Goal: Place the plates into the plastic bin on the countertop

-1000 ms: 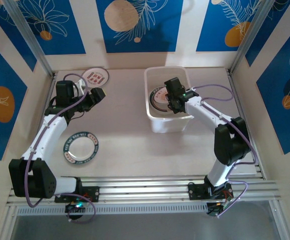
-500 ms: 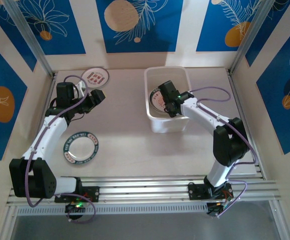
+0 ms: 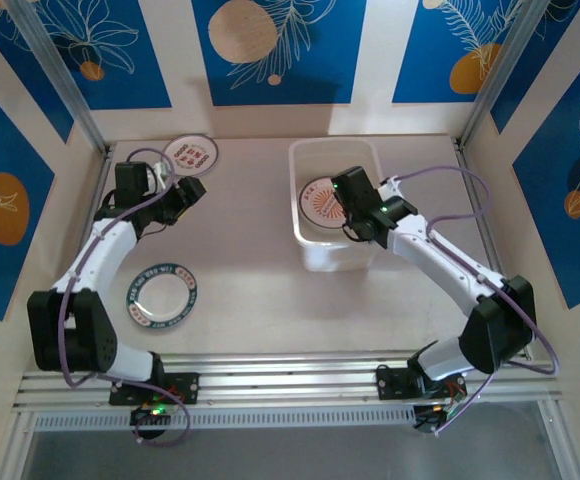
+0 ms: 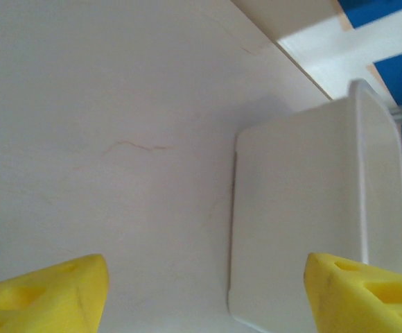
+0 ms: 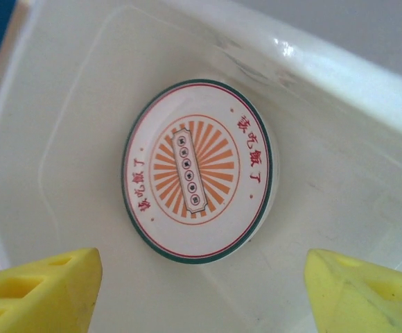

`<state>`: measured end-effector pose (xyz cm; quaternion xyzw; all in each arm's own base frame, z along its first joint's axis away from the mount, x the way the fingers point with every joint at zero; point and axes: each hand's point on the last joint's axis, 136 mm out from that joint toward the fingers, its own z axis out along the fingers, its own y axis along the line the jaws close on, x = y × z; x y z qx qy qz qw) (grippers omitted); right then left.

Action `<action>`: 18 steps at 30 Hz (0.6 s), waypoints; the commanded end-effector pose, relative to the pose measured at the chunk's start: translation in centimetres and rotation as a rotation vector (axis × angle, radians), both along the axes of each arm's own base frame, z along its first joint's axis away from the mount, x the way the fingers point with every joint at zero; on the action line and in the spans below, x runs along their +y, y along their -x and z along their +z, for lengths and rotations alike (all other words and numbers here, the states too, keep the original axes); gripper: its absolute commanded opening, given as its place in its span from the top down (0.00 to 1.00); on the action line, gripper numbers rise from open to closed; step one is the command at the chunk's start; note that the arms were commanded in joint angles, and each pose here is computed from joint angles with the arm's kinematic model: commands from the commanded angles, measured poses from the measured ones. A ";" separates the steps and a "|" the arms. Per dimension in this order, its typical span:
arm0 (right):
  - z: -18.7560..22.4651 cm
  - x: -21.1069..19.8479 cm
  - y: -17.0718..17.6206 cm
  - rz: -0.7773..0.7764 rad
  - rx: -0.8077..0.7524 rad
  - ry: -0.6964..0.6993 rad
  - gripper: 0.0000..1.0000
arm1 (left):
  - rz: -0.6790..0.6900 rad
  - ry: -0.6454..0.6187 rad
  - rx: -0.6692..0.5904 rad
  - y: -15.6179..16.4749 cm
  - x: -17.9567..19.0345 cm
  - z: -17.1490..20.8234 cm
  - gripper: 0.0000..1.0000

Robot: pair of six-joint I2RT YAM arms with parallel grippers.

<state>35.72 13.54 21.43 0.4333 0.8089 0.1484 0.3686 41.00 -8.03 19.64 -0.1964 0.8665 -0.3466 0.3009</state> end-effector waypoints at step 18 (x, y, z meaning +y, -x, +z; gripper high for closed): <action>2.3 -1.2 0.1 0.239 -0.067 0.213 0.36 | 0.199 0.002 0.093 -16.3 5.6 -9.2 0.25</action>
